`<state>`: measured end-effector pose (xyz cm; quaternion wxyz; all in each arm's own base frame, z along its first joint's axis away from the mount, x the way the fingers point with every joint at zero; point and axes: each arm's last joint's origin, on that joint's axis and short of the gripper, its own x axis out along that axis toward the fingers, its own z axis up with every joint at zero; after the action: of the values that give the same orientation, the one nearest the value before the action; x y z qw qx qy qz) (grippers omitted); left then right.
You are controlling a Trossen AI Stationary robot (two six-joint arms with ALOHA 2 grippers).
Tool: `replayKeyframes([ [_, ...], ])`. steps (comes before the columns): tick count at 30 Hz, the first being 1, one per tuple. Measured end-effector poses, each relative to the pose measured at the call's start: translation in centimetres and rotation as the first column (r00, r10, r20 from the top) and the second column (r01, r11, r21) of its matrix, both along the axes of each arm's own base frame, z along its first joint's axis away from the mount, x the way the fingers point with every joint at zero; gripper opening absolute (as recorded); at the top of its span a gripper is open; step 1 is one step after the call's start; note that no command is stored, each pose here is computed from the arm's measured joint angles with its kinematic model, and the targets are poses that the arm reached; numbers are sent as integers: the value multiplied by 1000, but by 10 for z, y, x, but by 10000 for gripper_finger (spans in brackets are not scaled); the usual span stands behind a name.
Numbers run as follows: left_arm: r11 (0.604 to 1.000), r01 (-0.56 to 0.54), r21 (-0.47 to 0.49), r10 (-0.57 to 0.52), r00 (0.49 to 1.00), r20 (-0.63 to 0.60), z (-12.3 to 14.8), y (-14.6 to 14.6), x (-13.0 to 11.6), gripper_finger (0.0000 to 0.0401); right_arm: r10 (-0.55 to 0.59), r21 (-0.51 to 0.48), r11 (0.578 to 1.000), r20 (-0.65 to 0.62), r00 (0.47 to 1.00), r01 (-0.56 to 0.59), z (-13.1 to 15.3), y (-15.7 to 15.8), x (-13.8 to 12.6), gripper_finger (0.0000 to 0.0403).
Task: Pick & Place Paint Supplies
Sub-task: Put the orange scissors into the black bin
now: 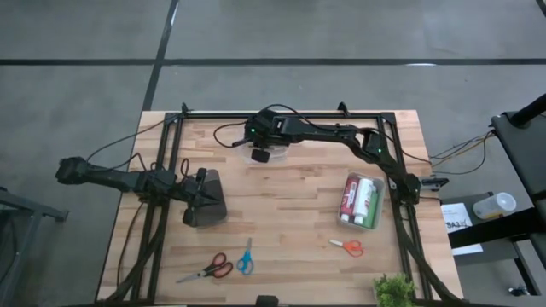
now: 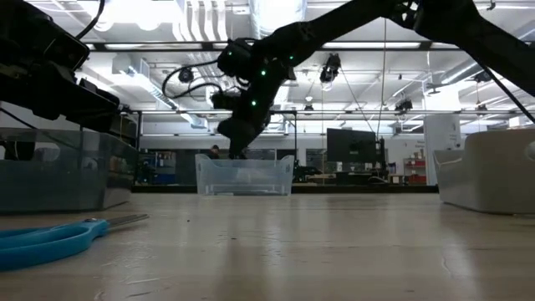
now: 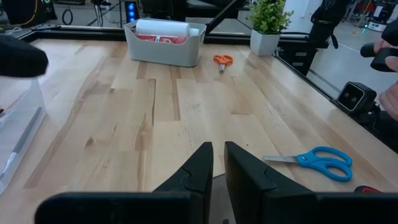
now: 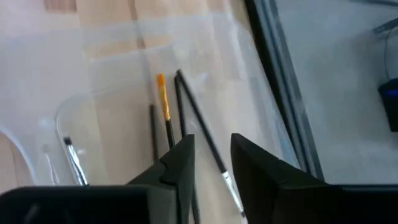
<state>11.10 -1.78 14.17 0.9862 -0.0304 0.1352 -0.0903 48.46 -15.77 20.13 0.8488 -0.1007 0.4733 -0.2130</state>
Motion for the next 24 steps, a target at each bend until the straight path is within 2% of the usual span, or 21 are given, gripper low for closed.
replayKeyframes([
  [3,1000,0,0,0,1000,0,0,0,0,51,3,4,1000,-15,1000,-3,-2,0,-1,111],
  [11,1000,0,0,0,1000,-1,0,0,0,51,5,7,1000,-40,999,-5,2,4,-4,113],
  [18,1000,0,0,0,1000,-1,0,0,0,51,21,6,1000,4,1000,-21,35,22,-10,113],
  [24,1000,0,0,0,1000,0,0,0,0,51,7,56,998,18,1000,-8,72,57,-26,113],
])
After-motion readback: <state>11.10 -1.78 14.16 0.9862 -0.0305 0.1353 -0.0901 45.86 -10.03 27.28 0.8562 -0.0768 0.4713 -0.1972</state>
